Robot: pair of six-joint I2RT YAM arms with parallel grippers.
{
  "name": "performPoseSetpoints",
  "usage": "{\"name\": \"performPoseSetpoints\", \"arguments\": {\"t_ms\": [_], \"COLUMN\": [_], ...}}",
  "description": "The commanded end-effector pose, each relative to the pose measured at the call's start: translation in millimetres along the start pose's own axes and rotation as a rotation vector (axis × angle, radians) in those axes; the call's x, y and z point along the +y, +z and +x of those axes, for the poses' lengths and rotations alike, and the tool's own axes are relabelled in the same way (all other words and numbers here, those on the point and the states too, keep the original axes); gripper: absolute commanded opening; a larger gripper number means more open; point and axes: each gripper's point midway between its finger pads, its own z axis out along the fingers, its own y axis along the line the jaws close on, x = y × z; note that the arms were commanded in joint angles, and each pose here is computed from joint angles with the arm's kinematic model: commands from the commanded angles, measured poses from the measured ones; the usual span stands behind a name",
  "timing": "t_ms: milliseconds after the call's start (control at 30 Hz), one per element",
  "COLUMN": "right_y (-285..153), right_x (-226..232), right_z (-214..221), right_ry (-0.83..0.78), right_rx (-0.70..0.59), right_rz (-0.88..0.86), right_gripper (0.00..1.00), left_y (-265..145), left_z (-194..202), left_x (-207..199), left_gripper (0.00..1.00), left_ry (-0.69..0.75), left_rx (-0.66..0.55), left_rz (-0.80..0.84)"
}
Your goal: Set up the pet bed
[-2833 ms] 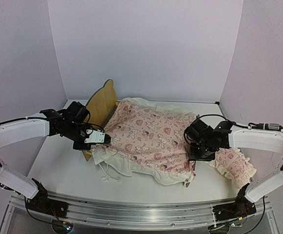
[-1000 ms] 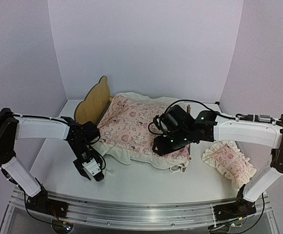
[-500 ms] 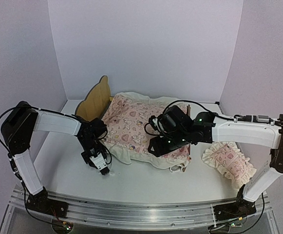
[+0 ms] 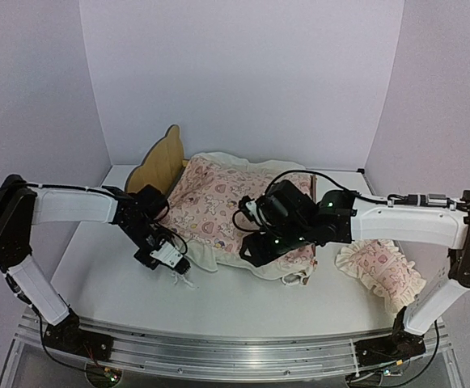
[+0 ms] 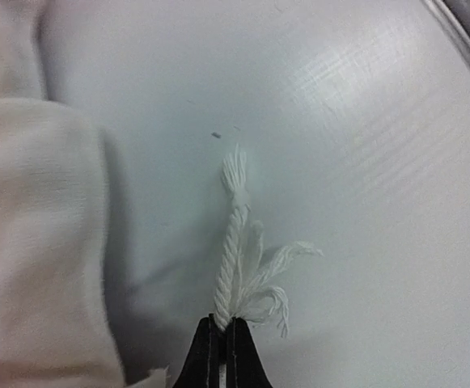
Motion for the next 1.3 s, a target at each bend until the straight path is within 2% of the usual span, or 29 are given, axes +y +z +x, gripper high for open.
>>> {"name": "performPoseSetpoints", "arguments": {"t_ms": [0,100,267,367,467,633,700,867,1100,1267], "right_y": [9,28,58,63,56,52,52,69,93,104], "right_x": [-14,-6,51,71,82,121,138,154,150,148], "right_z": [-7,4,9,-4,-24,-17,-15,-30,-52,-61], "right_ry": [0.071,0.079,0.049,0.034,-0.013,-0.265,-0.308,-0.293,-0.288,-0.299], "right_rx": [-0.066,-0.036,0.02,-0.062,-0.216,-0.356,-0.415,-0.549,-0.685,-0.732], "right_rz": [0.108,0.06,-0.246,-0.361,-0.418,-0.412,-0.435,-0.455,-0.372,-0.318], "right_gripper": [0.48,0.45,0.44,0.44,0.4,0.38,0.37,0.33,0.31,0.3], "left_y": [-61,-77,-100,-117,-130,-138,-138,-139,-131,-129], "left_z": [-54,-64,-76,-82,-85,-83,-83,-90,-92,-92], "left_x": [14,5,3,12,18,16,15,11,0,-3], "left_gripper": [0.0,0.0,0.0,0.0,0.0,0.0,0.0,0.0,0.0,0.0], "left_ry": [-0.4,-0.53,-0.765,-0.955,-1.136,-1.315,-1.337,-1.306,-1.302,-1.298], "left_rx": [-0.249,-0.304,-0.407,-0.511,-0.627,-0.732,-0.756,-0.815,-0.822,-0.824], "left_rz": [-0.117,-0.142,-0.176,-0.19,-0.166,-0.128,-0.118,-0.093,-0.057,-0.054]}}
